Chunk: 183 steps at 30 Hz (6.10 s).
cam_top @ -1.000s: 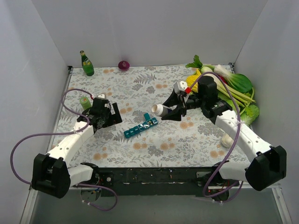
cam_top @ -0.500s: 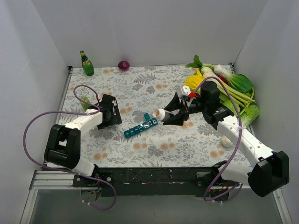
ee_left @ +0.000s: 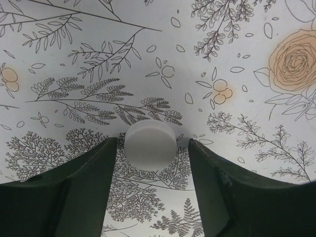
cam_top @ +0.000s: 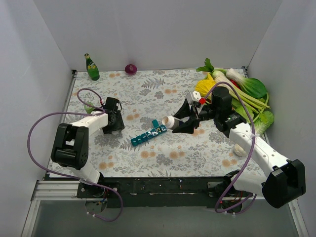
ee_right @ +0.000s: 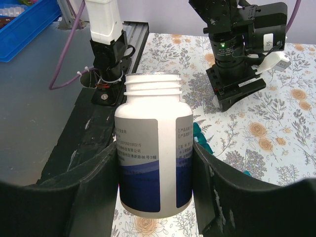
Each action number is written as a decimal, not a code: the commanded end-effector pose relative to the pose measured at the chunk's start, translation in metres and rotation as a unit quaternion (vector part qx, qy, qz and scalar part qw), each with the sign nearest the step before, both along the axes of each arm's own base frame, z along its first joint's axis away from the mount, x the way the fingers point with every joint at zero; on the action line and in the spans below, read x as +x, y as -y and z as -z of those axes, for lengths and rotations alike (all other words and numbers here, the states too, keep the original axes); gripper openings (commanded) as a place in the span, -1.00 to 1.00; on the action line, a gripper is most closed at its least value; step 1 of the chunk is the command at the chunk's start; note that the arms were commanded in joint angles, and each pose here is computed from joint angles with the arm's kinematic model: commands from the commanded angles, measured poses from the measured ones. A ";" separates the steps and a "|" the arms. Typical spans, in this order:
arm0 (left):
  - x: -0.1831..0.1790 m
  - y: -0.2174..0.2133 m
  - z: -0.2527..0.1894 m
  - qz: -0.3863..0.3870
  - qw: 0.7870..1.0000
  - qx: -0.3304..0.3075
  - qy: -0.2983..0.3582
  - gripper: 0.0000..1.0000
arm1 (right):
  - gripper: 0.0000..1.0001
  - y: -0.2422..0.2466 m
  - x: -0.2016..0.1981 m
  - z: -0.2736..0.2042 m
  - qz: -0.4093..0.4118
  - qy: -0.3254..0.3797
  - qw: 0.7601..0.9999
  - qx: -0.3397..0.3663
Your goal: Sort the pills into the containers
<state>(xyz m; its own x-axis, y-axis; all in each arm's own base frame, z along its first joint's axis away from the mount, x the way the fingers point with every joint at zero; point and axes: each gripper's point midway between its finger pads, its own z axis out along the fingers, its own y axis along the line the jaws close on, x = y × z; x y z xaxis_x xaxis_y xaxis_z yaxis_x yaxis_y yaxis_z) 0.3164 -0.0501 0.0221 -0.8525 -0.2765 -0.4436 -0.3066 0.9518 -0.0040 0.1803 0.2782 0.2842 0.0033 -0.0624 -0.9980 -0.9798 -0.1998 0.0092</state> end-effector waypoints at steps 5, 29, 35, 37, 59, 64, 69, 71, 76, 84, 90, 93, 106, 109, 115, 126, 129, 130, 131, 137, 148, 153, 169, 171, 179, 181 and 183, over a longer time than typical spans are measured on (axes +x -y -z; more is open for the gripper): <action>0.012 0.002 -0.007 0.009 1.000 -0.008 0.013 -0.11 | -0.97 0.000 -0.001 -0.005 -0.005 0.017 1.000 0.011; -0.081 0.218 -0.254 0.253 0.746 -0.591 0.172 -0.64 | -0.97 0.012 0.049 0.031 0.139 0.084 0.982 -0.095; -0.084 0.240 -0.265 0.251 0.718 -0.628 0.165 -0.65 | -0.97 0.014 0.056 0.034 0.176 0.085 0.973 -0.120; -0.084 0.244 -0.262 0.251 0.718 -0.629 0.159 -0.65 | -0.97 0.015 0.058 0.034 0.181 0.087 0.972 -0.123; -0.070 0.252 -0.241 0.227 0.749 -0.604 0.147 -0.67 | -0.97 0.010 0.046 0.032 0.171 0.099 0.971 -0.133; -0.071 0.254 -0.241 0.230 0.748 -0.606 0.141 -0.67 | -0.97 0.007 0.043 0.032 0.161 0.097 0.973 -0.130; -0.075 0.258 -0.248 0.240 0.740 -0.614 0.135 -0.67 | -0.97 0.003 0.043 0.037 0.155 0.092 0.974 -0.136; -0.078 0.259 -0.251 0.246 0.735 -0.617 0.135 -0.67 | -0.97 0.002 0.043 0.038 0.153 0.092 0.974 -0.137; -0.083 0.262 -0.250 0.254 0.730 -0.622 0.124 -0.68 | -0.97 0.000 0.043 0.036 0.153 0.098 0.974 -0.138; -0.083 0.267 -0.236 0.259 0.755 -0.595 0.098 -0.70 | -0.97 -0.002 0.048 0.043 0.164 0.138 0.961 -0.175; -0.081 0.265 -0.231 0.256 0.773 -0.572 0.093 -0.70 | -0.97 -0.002 0.048 0.043 0.171 0.158 0.954 -0.190; -0.082 0.265 -0.227 0.257 0.778 -0.567 0.089 -0.70 | -0.97 -0.004 0.046 0.038 0.172 0.158 0.955 -0.184; -0.081 0.262 -0.224 0.267 0.795 -0.534 0.101 -0.73 | -0.97 -0.020 0.020 0.019 0.123 0.073 0.979 -0.145; -0.085 0.264 -0.232 0.285 0.778 -0.548 0.111 -0.73 | -0.97 -0.022 0.014 0.018 0.102 0.048 0.985 -0.127; -0.107 0.266 -0.239 0.375 0.739 -0.548 0.112 -0.73 | -0.97 -0.018 -0.002 0.001 0.046 -0.042 0.996 -0.067; -0.125 0.258 -0.234 0.523 0.708 -0.466 0.082 -0.65 | -0.97 -0.012 -0.046 -0.005 -0.059 -0.171 0.983 -0.025; -0.121 0.259 -0.238 0.518 0.711 -0.467 0.091 -0.36 | -0.97 -0.010 -0.045 -0.007 -0.057 -0.175 0.983 -0.019; -0.119 0.258 -0.239 0.507 0.715 -0.472 0.089 -0.10 | -0.97 -0.010 -0.043 -0.009 -0.055 -0.172 0.983 -0.017; -0.116 0.258 -0.246 0.505 0.714 -0.473 0.104 0.05 | -0.97 -0.010 -0.043 -0.009 -0.053 -0.170 0.984 -0.016; -0.103 0.248 -0.281 0.465 0.719 -0.490 0.165 0.96 | -0.97 -0.008 -0.039 -0.003 -0.036 -0.148 0.988 -0.023; -0.120 0.225 -0.316 0.445 0.711 -0.503 0.208 0.97 | -0.97 -0.009 -0.026 0.000 -0.006 -0.110 0.993 -0.032; -0.114 0.219 -0.303 0.390 0.749 -0.500 0.194 0.96 | -0.97 -0.008 -0.007 0.002 0.037 -0.051 0.997 -0.055; -0.077 0.223 -0.287 0.218 0.801 -0.537 0.148 0.68 | -0.97 -0.006 0.039 0.016 0.149 0.109 0.973 -0.135; -0.078 0.228 -0.280 0.219 0.805 -0.534 0.139 0.63 | -0.97 -0.007 0.039 0.015 0.148 0.110 0.974 -0.134; -0.079 0.242 -0.271 0.227 0.810 -0.526 0.126 0.40 | -0.97 -0.010 0.038 0.018 0.144 0.103 0.975 -0.135; -0.080 0.245 -0.272 0.233 0.809 -0.526 0.125 0.36 | -0.97 -0.010 0.038 0.020 0.145 0.101 0.975 -0.136; -0.082 0.247 -0.271 0.236 0.808 -0.526 0.121 0.32 | -0.97 -0.010 0.038 0.021 0.146 0.100 0.975 -0.137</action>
<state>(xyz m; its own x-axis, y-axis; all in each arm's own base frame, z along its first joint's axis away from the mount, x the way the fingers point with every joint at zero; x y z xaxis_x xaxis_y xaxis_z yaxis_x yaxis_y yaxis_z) 0.2339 -0.2932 0.2788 -0.9095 -0.2764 -0.3106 0.1826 0.4058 -0.8955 0.2146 0.2823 0.2425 0.0887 -0.3894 -0.9168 -0.9894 0.0717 -0.1262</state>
